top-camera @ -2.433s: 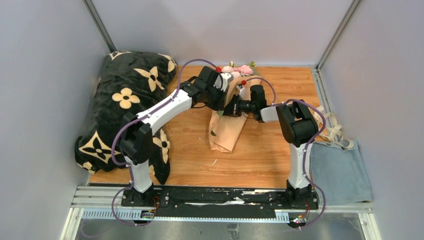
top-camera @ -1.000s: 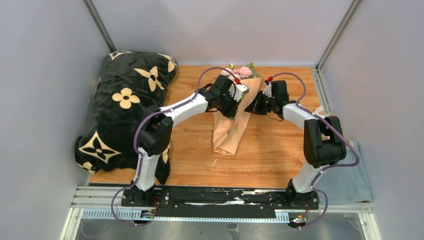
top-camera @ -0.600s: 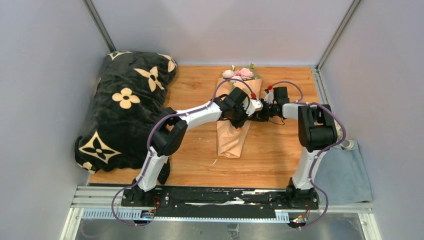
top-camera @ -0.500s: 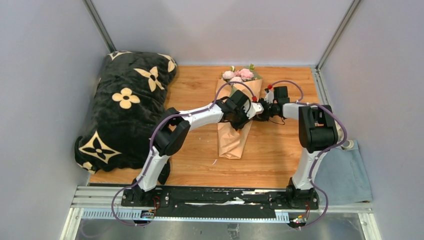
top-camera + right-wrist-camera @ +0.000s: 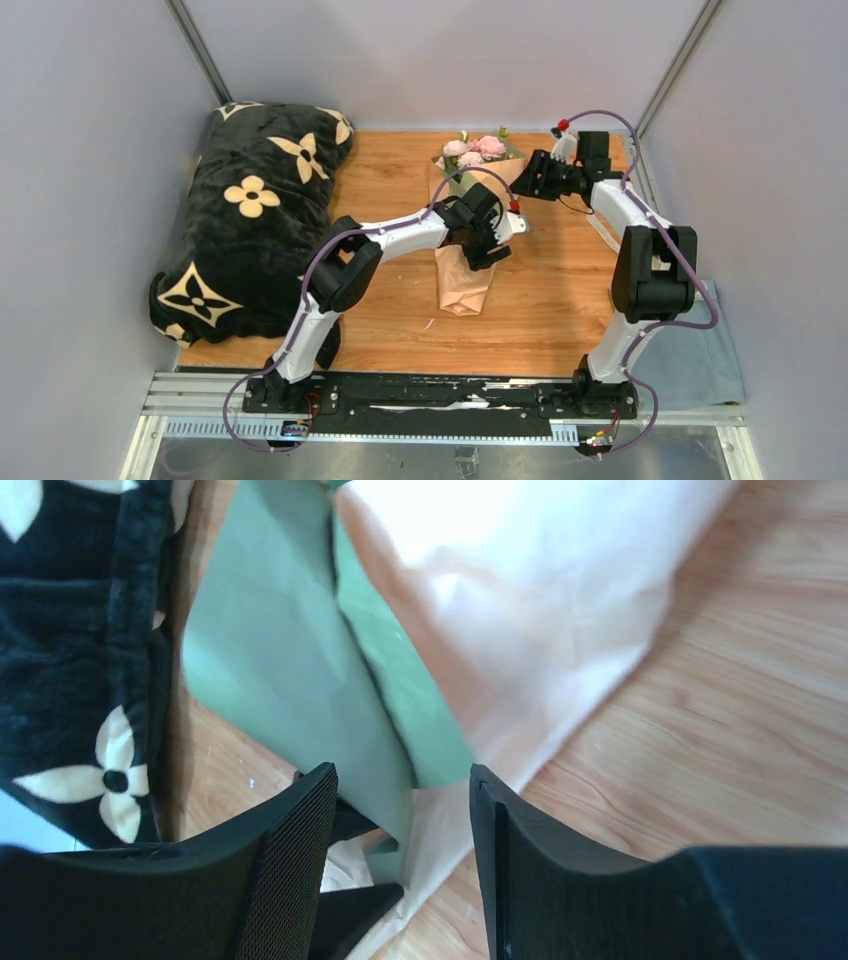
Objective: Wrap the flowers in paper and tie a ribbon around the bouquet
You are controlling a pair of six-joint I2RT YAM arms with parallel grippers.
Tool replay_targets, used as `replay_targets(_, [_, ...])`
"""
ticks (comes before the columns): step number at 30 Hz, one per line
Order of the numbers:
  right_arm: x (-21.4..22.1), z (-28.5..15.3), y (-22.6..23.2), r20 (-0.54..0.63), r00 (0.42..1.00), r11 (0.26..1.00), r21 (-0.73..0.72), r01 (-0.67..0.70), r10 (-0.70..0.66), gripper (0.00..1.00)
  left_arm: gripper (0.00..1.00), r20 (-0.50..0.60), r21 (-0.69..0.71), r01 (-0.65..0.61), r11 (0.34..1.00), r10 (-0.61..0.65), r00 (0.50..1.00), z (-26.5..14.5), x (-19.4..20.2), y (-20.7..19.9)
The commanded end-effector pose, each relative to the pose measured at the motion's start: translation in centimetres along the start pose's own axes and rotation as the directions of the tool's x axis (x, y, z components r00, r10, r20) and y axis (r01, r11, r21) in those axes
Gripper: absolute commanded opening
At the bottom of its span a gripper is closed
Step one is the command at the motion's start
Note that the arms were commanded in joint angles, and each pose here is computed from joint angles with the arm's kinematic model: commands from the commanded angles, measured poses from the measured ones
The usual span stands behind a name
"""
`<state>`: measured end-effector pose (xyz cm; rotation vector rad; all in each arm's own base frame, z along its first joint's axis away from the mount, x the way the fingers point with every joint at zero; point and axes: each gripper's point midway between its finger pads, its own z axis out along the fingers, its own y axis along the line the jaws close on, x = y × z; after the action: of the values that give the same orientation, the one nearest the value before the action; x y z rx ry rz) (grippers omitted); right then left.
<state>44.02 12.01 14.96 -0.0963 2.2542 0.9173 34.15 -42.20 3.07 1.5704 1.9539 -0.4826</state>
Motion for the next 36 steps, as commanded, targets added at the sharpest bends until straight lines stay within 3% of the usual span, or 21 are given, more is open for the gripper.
replay_targets(1, [2.1, 2.1, 3.7, -0.1, 0.994, 0.989, -0.141, 0.035, -0.05, 0.57, 0.78, -0.017, 0.004, -0.117, 0.993, 0.117, 0.993, 0.3, 0.4, -0.3])
replay_targets(2, [2.0, 2.4, 4.6, -0.093, 0.993, 0.984, -0.169, 0.05, -0.067, 0.57, 0.9, -0.016, 0.01, -0.133, 0.991, 0.133, 0.991, 0.1, 0.3, -0.5])
replay_targets(4, [1.9, 2.8, 6.1, -0.087, 0.991, 0.975, -0.206, 0.084, -0.104, 0.59, 0.99, -0.017, 0.025, -0.166, 0.986, 0.166, 0.986, 0.0, 0.1, -0.9])
replay_targets(8, [3.4, 3.8, 7.2, -0.143, 0.975, 0.962, -0.238, 0.132, -0.169, 0.61, 1.0, -0.023, 0.038, -0.215, 0.976, 0.216, 0.976, -0.1, 0.2, -1.4])
replay_targets(19, [8.9, 7.4, 5.2, -0.318, 0.923, 0.969, -0.187, 0.162, -0.216, 0.67, 1.0, -0.044, 0.009, -0.24, 0.971, 0.24, 0.97, -0.1, 0.6, -0.9])
replay_targets(21, [9.2, 7.8, 4.7, -0.327, 0.921, 0.971, -0.176, 0.16, -0.211, 0.61, 1.0, -0.046, 0.012, -0.238, 0.971, 0.238, 0.97, -0.1, 0.7, -0.9])
replay_targets(25, [9.5, 8.1, 4.1, -0.333, 0.92, 0.973, -0.166, 0.159, -0.207, 0.25, 1.0, -0.046, 0.023, -0.231, 0.973, 0.231, 0.972, -0.4, 0.6, -1.2])
replay_targets(28, [9.4, 8.1, 3.6, -0.321, 0.929, 0.976, -0.167, 0.138, -0.186, 0.07, 1.0, -0.045, 0.042, -0.216, 0.976, 0.217, 0.975, -1.2, 0.1, -1.6])
replay_targets(30, [9.2, 8.0, 3.2, -0.311, 0.935, 0.978, -0.17, 0.122, -0.171, 0.0, 1.0, -0.035, 0.075, -0.207, 0.976, 0.21, 0.977, -2.5, -0.7, -2.2])
replay_targets(36, [9.4, 8.3, 2.2, -0.301, 0.944, 0.979, -0.185, 0.08, -0.135, 0.0, 1.0, -0.003, 0.136, -0.223, 0.965, 0.225, 0.974, -5.2, -2.3, -3.4])
